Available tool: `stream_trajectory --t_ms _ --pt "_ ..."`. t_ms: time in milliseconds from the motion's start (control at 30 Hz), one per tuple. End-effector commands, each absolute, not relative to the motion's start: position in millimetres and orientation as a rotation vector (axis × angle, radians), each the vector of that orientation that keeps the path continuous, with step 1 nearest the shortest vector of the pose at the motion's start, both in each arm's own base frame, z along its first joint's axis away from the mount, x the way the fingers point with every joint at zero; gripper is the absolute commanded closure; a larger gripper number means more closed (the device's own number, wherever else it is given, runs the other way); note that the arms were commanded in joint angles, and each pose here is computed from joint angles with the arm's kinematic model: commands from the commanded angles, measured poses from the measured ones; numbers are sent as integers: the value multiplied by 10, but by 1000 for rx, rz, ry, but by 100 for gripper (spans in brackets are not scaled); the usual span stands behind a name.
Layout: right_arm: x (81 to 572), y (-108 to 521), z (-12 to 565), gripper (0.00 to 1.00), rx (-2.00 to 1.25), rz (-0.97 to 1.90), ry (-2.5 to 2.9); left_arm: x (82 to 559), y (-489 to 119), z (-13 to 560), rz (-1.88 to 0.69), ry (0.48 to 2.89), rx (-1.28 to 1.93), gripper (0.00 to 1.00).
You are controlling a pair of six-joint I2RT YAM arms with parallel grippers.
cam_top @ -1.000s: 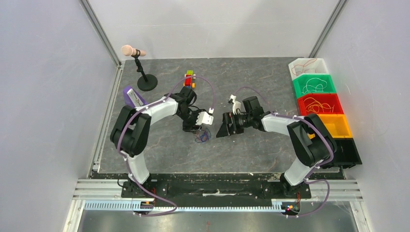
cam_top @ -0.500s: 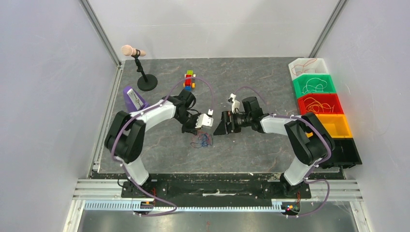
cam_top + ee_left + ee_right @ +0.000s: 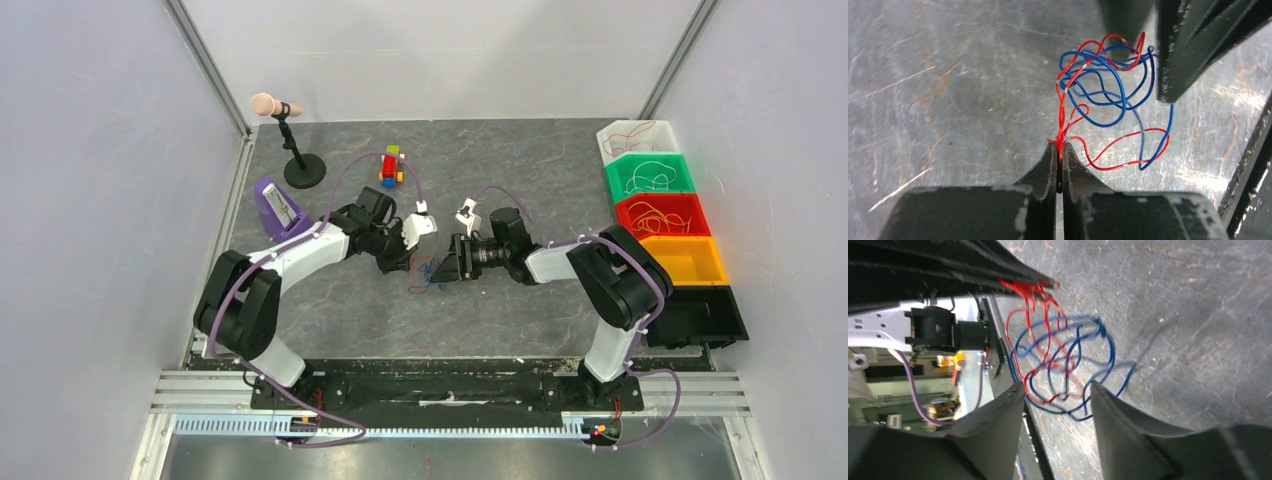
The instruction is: Untangle the cables
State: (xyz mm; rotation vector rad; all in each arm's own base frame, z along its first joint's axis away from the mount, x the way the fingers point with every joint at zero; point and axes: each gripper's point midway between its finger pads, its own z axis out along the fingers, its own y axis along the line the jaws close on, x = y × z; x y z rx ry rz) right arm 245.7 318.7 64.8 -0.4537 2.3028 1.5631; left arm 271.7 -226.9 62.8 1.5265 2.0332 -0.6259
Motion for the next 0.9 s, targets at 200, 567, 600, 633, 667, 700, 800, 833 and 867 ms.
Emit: stream_trajectory --t_ms 200,567,600,633,667,700,800,833,867 --pt "2306 3014 562 100 -588 1519 2298 3100 -1715 887 -456 2223 1078 98" --pt "2835 2084 722 100 -534 1161 2319 2993 -1090 771 -329 2337 1049 98" --pt "2874 1974 786 100 -526 1131 2311 2946 -1060 718 -321 2349 1071 98" --pt "2917 1852 848 100 -520 1099 2299 2913 -1030 675 -308 2357 1093 98" --pt "2946 1724 890 100 -516 1068 2297 2883 -1003 630 -299 2365 1106 98" --pt "2949 1620 931 100 -525 1037 2300 2854 -985 593 -294 2370 1122 98" --pt "2960 1316 1020 100 -520 966 2304 2804 -950 500 -286 2388 1152 98" --pt "2950 1259 1057 100 -519 954 2303 2798 -939 478 -281 2393 1160 98" --pt "2979 1114 1078 100 -484 927 2307 2786 -932 461 -280 2393 1176 98"
